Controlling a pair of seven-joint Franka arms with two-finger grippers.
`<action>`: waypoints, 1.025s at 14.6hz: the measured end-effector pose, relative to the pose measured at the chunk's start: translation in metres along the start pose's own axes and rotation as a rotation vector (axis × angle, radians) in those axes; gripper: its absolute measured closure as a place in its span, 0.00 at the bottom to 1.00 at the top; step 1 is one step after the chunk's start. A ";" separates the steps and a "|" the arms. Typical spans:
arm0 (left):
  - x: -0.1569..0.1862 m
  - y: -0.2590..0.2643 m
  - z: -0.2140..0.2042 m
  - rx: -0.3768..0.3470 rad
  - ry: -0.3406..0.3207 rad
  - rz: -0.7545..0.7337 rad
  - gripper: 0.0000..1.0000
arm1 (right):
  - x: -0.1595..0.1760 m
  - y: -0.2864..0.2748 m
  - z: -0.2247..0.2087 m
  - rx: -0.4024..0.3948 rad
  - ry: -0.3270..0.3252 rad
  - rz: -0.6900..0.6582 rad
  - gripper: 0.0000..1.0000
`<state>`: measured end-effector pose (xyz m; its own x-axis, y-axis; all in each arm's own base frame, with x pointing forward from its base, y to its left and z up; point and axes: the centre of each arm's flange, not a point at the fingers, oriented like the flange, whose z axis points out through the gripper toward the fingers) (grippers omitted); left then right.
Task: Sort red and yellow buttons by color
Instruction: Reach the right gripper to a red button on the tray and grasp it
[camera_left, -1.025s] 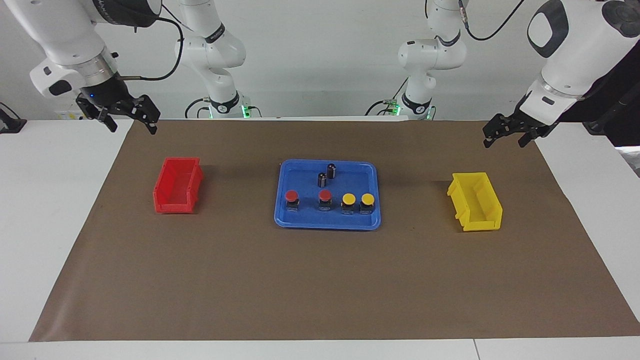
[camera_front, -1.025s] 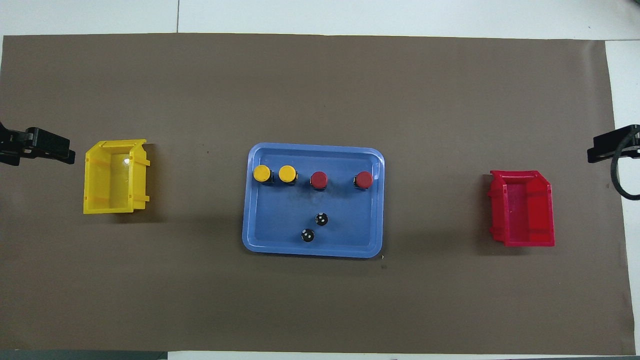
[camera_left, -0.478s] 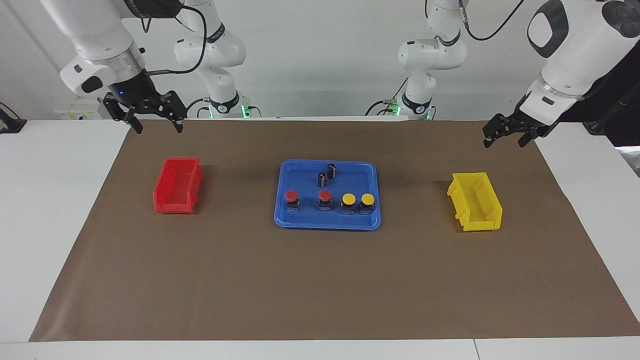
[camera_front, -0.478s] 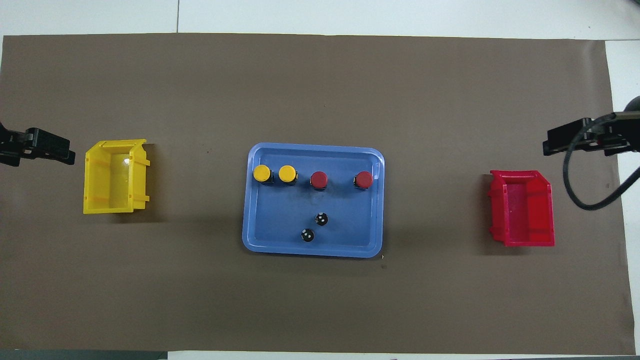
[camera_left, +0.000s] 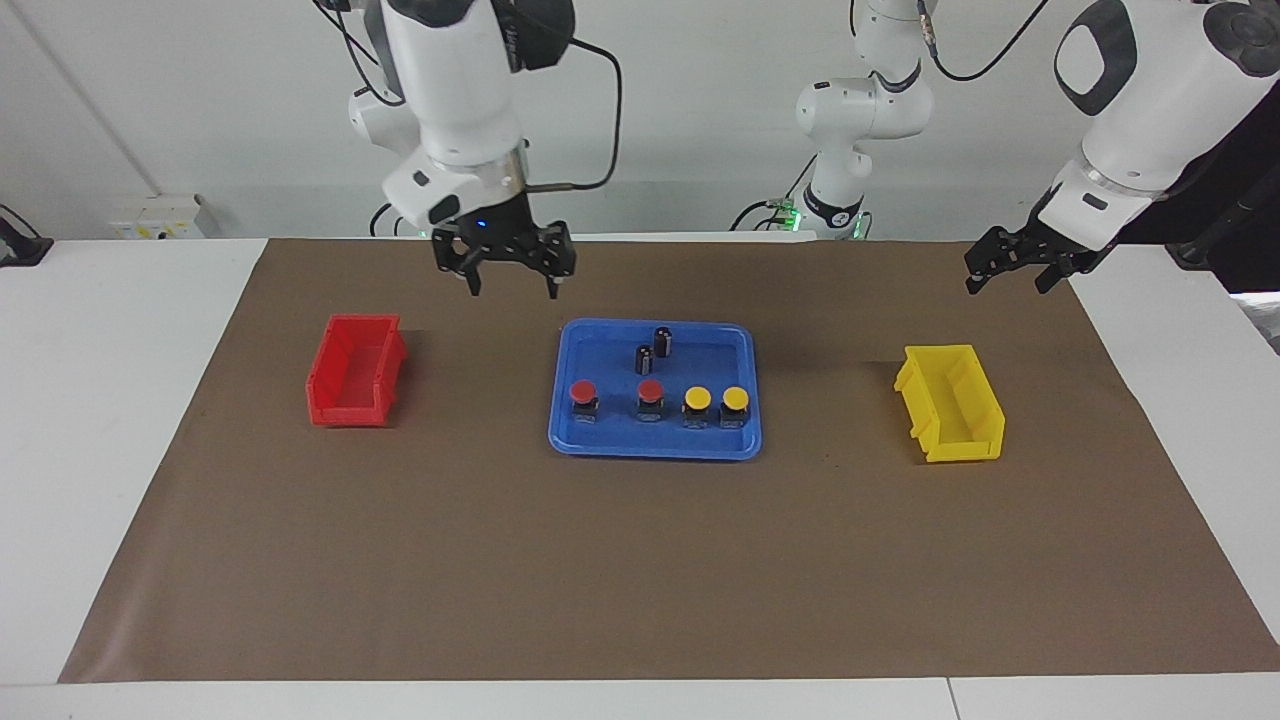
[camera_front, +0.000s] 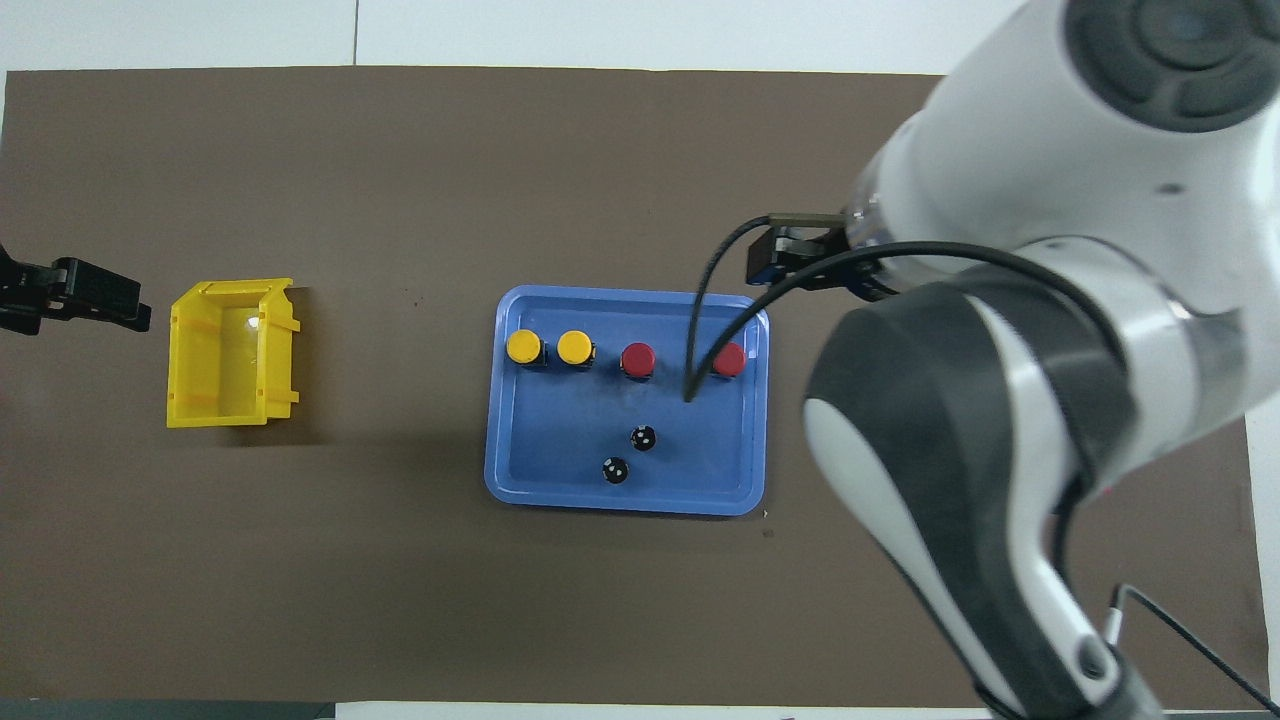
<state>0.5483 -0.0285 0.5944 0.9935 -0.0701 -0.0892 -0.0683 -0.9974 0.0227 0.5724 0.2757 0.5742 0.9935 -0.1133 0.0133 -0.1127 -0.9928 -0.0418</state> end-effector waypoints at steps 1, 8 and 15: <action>0.000 0.000 0.000 0.000 0.000 0.000 0.00 | 0.002 -0.023 0.021 0.010 0.017 0.010 0.00; -0.001 0.000 0.013 -0.001 -0.020 0.000 0.00 | -0.014 -0.037 0.151 0.021 0.043 0.027 0.00; -0.011 0.000 0.025 -0.002 -0.019 -0.005 0.00 | -0.038 -0.014 0.203 0.006 0.030 0.030 0.00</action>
<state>0.5350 -0.0286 0.5704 0.9920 -0.0654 -0.1077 -0.0631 -0.9977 0.0245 0.5403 0.3017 0.3720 0.9887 -0.1439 0.0420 -0.1419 -0.9887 -0.0486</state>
